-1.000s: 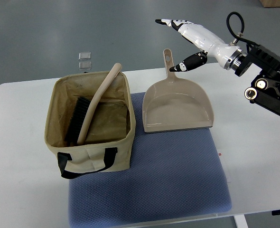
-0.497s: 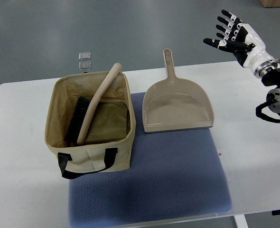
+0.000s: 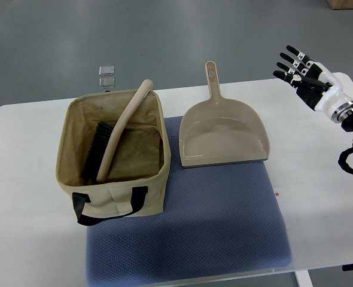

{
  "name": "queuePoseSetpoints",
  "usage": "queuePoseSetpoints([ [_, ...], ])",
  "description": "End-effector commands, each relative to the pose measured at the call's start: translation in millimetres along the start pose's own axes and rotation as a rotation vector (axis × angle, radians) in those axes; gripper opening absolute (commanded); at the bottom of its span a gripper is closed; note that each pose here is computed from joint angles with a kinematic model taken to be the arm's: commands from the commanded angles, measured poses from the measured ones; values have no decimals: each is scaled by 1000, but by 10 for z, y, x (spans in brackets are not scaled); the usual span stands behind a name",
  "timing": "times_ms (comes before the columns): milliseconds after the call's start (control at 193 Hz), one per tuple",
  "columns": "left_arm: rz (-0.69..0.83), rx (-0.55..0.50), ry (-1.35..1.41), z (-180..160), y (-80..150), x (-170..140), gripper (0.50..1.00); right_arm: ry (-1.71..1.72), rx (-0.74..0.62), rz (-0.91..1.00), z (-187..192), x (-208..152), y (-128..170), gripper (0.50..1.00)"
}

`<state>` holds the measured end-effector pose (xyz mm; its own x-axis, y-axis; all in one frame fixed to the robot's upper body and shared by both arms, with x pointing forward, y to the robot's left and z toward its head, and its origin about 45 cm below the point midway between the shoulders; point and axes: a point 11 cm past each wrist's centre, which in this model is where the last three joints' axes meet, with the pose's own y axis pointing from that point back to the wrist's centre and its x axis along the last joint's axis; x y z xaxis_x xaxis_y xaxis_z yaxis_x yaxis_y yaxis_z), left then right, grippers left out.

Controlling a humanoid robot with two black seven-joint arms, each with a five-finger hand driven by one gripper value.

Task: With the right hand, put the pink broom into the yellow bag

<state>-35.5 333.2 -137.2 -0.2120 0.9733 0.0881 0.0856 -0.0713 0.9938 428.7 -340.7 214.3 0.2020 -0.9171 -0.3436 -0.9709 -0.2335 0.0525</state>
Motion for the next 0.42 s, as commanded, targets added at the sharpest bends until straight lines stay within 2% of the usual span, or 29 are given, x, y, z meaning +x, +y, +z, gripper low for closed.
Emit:
queuePoseSetpoints([
  [0, 0, 0, 0, -2, 0, 1, 1000, -32, -2, 39, 141, 58, 24, 938],
  [415, 0, 0, 0, 5, 0, -1, 1000, -58, -17, 41, 261, 53, 56, 938],
])
